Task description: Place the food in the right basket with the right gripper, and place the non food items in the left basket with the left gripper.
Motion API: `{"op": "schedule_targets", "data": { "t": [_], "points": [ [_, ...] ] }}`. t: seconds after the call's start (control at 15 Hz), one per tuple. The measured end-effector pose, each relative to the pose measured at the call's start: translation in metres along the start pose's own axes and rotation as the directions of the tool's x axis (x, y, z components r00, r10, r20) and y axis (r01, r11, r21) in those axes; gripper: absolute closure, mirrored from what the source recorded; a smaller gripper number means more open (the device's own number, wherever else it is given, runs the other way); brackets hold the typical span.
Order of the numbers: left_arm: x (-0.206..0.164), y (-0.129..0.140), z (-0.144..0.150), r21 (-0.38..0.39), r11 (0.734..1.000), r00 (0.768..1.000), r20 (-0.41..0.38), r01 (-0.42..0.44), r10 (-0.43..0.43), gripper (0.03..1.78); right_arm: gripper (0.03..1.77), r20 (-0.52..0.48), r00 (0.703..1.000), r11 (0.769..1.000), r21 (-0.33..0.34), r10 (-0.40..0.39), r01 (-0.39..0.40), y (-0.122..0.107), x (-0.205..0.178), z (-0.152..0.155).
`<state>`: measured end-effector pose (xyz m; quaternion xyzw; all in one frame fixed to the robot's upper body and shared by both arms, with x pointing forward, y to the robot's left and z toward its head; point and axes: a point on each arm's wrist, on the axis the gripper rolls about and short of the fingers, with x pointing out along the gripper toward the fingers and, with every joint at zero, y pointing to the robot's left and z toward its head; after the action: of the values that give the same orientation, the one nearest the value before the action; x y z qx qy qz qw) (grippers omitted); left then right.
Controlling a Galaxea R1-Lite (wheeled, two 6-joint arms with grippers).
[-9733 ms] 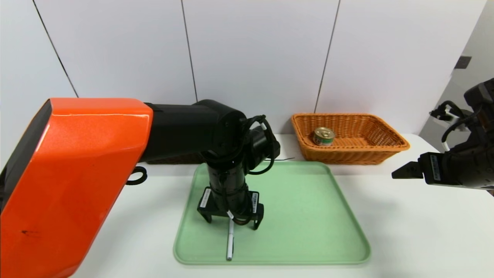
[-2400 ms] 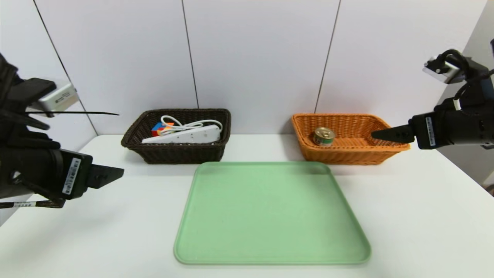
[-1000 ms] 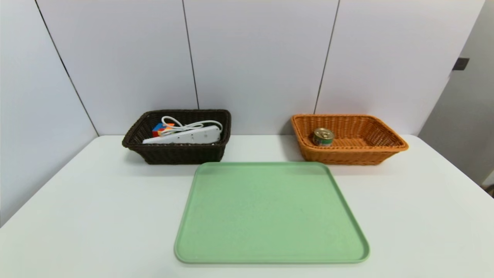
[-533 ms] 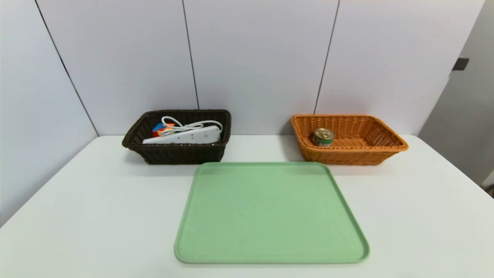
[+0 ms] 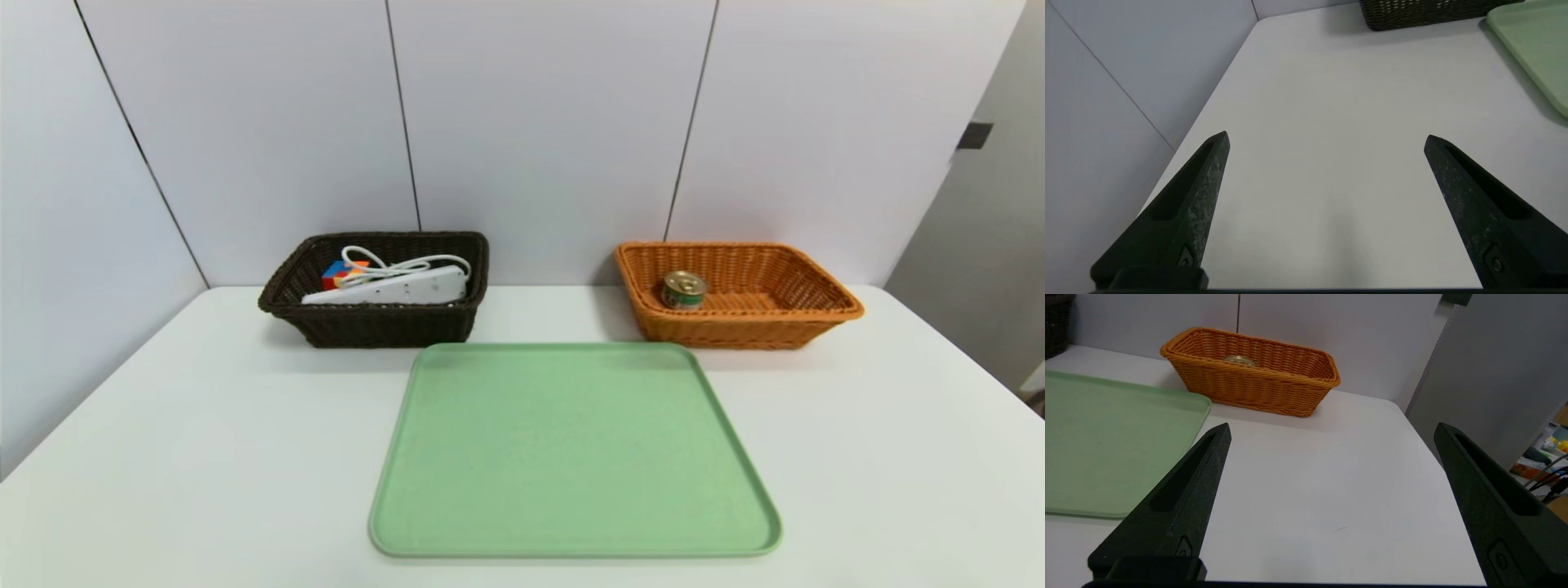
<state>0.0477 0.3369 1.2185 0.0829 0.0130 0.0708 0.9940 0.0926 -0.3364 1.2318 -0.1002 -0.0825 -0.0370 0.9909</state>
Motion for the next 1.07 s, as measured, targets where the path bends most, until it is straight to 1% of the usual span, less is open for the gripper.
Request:
{"op": "schedule_targets", "data": {
  "t": [0.07,0.2,0.4,0.67,0.8,1.0,1.07],
  "points": [
    [0.0,0.0,-0.001,0.0,1.0,1.0,-0.002,0.003,-0.003,0.12,0.09,0.015,1.0,1.0,0.015,0.001,-0.001,0.0,0.0,0.001],
    [0.001,-0.001,-0.003,0.002,1.0,1.0,-0.008,0.005,-0.005,0.12,0.09,0.012,1.0,1.0,0.012,0.011,-0.011,0.0,0.0,0.002],
    [0.003,-0.002,-0.007,0.012,1.0,1.0,-0.021,0.006,-0.006,0.12,0.09,-0.019,0.999,0.999,-0.005,0.039,-0.04,0.001,-0.004,-0.004],
    [0.004,-0.002,-0.01,0.024,1.0,0.999,-0.033,0.007,-0.006,0.12,0.09,-0.074,0.994,0.997,-0.005,0.076,-0.077,0.003,-0.023,-0.019],
    [0.005,-0.002,-0.008,0.027,1.0,1.0,-0.008,0.002,-0.002,0.12,0.09,-0.112,0.99,0.996,0.003,0.091,-0.091,0.005,-0.029,-0.028],
    [0.008,-0.002,-0.005,0.017,1.0,0.998,0.069,-0.013,0.011,0.12,0.09,-0.105,0.99,0.995,-0.015,0.099,-0.101,0.006,-0.03,-0.037],
    [0.009,-0.002,-0.004,0.01,1.0,0.994,0.108,-0.02,0.019,0.12,0.09,-0.104,0.99,0.995,-0.015,0.099,-0.101,0.007,-0.03,-0.038]
  ]
}}
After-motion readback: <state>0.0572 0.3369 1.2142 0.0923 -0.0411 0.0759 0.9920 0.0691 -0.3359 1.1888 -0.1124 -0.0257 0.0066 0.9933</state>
